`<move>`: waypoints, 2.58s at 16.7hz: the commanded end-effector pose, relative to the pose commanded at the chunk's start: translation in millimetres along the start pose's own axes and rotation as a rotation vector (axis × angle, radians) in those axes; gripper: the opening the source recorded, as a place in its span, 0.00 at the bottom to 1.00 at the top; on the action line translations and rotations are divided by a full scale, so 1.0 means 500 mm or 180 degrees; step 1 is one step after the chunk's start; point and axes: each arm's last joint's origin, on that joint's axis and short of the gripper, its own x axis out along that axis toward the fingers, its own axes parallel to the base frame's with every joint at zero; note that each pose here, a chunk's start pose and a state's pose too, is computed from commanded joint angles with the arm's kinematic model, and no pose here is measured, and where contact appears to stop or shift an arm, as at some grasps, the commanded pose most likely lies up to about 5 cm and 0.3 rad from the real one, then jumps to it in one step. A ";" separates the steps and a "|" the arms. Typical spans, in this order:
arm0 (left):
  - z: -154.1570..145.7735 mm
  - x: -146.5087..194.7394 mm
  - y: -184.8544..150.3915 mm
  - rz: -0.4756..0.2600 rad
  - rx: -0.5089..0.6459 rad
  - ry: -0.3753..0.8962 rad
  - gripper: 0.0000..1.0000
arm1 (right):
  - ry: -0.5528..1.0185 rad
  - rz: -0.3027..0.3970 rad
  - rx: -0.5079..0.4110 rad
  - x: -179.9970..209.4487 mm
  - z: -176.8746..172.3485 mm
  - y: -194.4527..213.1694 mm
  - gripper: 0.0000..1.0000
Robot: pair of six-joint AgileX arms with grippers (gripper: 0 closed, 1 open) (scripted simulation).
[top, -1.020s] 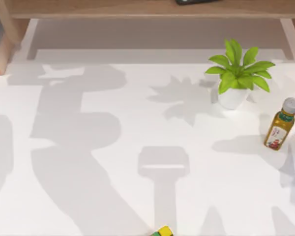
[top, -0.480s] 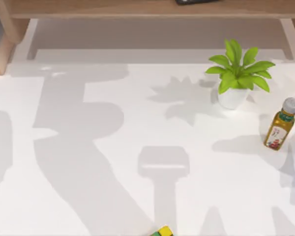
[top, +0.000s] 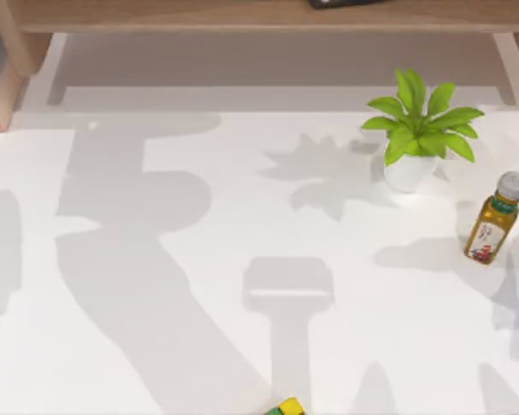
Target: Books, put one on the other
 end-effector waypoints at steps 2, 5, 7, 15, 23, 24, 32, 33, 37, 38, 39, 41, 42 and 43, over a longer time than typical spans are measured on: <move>0.000 0.000 0.000 0.0000 0.0000 0.0000 0.70 | 0.0000 0.0000 0.0000 0.000 0.000 0.000 1.00; 0.000 0.000 0.000 0.0000 0.0000 0.0000 0.47 | 0.0000 0.0000 0.0000 0.000 0.000 0.000 1.00; 0.000 0.000 0.000 0.0000 0.0000 0.0000 0.32 | 0.0000 0.0000 0.0000 0.000 0.000 0.000 1.00; 0.000 0.000 0.000 0.0000 0.0000 0.0000 0.00 | 0.0000 0.0000 0.0000 0.000 0.000 0.000 1.00; 0.012 -0.008 0.009 0.0044 0.0098 -0.0027 0.00 | 0.0000 0.0000 0.0000 0.000 0.000 0.000 1.00; 0.019 -0.012 0.008 0.0046 0.0143 -0.0045 0.00 | 0.0000 0.0000 0.0000 0.000 0.000 0.000 1.00; 0.021 -0.021 0.002 0.0010 0.0006 -0.0004 0.00 | 0.0000 0.0000 0.0000 0.000 0.000 0.000 1.00; 0.021 -0.021 0.002 0.0010 0.0006 -0.0004 0.00 | 0.0000 0.0000 0.0000 0.000 0.000 0.000 1.00; 0.038 -0.030 0.004 -0.0009 0.0127 -0.0052 0.00 | 0.0000 0.0000 0.0000 0.000 0.000 0.000 1.00; 0.052 -0.041 0.008 -0.0010 0.0238 -0.0087 0.00 | 0.0000 0.0000 0.0000 0.000 0.000 0.000 1.00; 0.069 -0.055 0.015 -0.0001 0.0386 -0.0130 0.00 | 0.0000 0.0000 0.0000 0.000 0.000 0.000 1.00; 0.106 -0.091 0.034 0.0044 0.0789 -0.0215 0.00 | 0.0000 0.0000 0.0000 0.000 0.000 0.000 1.00; 0.123 -0.113 0.045 0.0076 0.1039 -0.0245 0.00 | 0.0000 0.0000 0.0000 0.000 0.000 0.000 1.00; 0.137 -0.136 0.055 0.0111 0.1319 -0.0261 0.00 | 0.0000 0.0000 0.0000 0.000 0.000 0.000 1.00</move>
